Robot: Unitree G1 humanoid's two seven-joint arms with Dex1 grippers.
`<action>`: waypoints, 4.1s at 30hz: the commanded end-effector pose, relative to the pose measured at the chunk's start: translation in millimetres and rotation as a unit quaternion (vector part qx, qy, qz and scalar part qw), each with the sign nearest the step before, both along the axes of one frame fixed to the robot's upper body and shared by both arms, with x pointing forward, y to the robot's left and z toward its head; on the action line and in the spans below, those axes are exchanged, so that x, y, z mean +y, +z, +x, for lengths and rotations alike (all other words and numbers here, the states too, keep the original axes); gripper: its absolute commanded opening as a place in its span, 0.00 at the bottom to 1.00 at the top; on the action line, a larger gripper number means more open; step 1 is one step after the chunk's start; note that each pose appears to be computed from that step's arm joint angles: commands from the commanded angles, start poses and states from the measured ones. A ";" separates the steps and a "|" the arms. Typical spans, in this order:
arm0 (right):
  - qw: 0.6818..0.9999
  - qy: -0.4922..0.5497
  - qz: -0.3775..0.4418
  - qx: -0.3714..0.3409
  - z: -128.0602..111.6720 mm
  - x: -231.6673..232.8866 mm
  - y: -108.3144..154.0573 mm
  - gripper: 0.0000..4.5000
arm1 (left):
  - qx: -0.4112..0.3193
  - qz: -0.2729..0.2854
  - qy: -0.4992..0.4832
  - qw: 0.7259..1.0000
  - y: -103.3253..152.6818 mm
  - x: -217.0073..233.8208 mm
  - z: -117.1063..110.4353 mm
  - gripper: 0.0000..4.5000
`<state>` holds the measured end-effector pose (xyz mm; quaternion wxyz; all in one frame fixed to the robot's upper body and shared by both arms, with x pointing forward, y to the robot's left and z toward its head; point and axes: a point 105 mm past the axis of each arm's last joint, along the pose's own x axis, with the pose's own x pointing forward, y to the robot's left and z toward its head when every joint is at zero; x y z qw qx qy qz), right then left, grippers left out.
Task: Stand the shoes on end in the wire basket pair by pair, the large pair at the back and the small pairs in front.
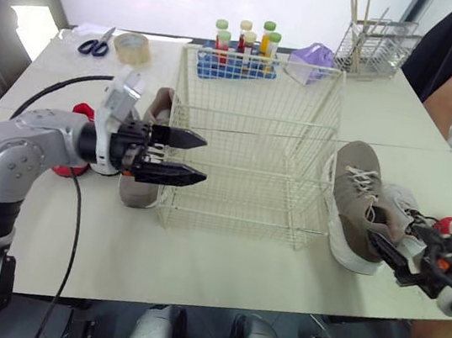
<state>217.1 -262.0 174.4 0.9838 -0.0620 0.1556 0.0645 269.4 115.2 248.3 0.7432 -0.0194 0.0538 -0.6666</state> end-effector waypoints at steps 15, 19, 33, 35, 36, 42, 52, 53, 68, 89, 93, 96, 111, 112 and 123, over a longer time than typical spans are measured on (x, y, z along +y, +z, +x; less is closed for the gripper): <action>0.908 0.404 -0.098 -0.062 -7.5 81.8 81.6 1.00 | -0.045 0.005 0.011 0.999 12.4 -0.5 7.3 0.99; 0.857 0.494 -0.148 -0.010 -5.6 91.6 62.3 1.00 | -0.056 0.005 0.020 0.998 15.2 -0.3 8.3 0.99; 0.804 0.536 -0.255 0.028 33.5 107.8 7.8 1.00 | -0.068 0.008 0.070 0.995 17.3 7.2 2.3 0.99; 0.805 0.532 -0.262 0.024 37.3 109.9 6.5 1.00 | -0.069 0.007 0.073 0.995 17.8 7.2 1.6 0.99; 0.806 0.530 -0.264 0.024 38.4 110.8 6.2 0.94 | -0.070 0.008 0.076 0.995 17.9 7.2 1.2 1.00; 0.808 0.526 -0.266 0.020 39.0 118.5 7.7 0.36 | -0.073 0.009 0.085 0.994 18.3 7.4 0.7 1.00; 0.837 0.486 -0.251 -0.016 53.2 135.4 22.7 0.01 | -0.081 0.009 0.096 0.992 14.0 13.3 4.4 1.00; 0.837 0.484 -0.254 -0.023 55.8 136.8 24.7 0.01 | -0.081 0.009 0.096 0.992 13.7 13.9 4.9 1.00; 0.780 0.532 -0.329 0.000 90.1 91.1 19.1 0.01 | -0.095 0.008 0.087 0.992 21.4 8.0 7.8 1.00; 0.752 0.583 -0.305 -0.026 93.7 116.0 17.4 0.01 | -0.104 0.011 0.091 0.990 29.4 3.0 5.3 1.00; 0.760 0.576 -0.302 -0.016 91.8 119.6 13.8 0.01 | -0.104 0.010 0.091 0.990 29.7 1.4 5.7 1.00; 0.762 0.574 -0.298 -0.012 89.3 121.4 12.3 0.01 | -0.104 0.009 0.090 0.991 29.9 0.0 5.7 1.00; 0.779 0.558 -0.285 -0.013 87.6 126.2 17.6 0.01 | -0.102 0.001 0.080 0.992 29.9 -4.3 7.7 1.00; 0.780 0.556 -0.286 -0.013 87.6 124.9 19.1 0.15 | -0.102 0.001 0.080 0.992 29.8 -4.6 7.7 1.00; 0.831 0.486 -0.249 -0.106 64.2 107.9 101.7 0.98 | -0.096 -0.007 0.074 0.993 29.8 -3.9 2.6 1.00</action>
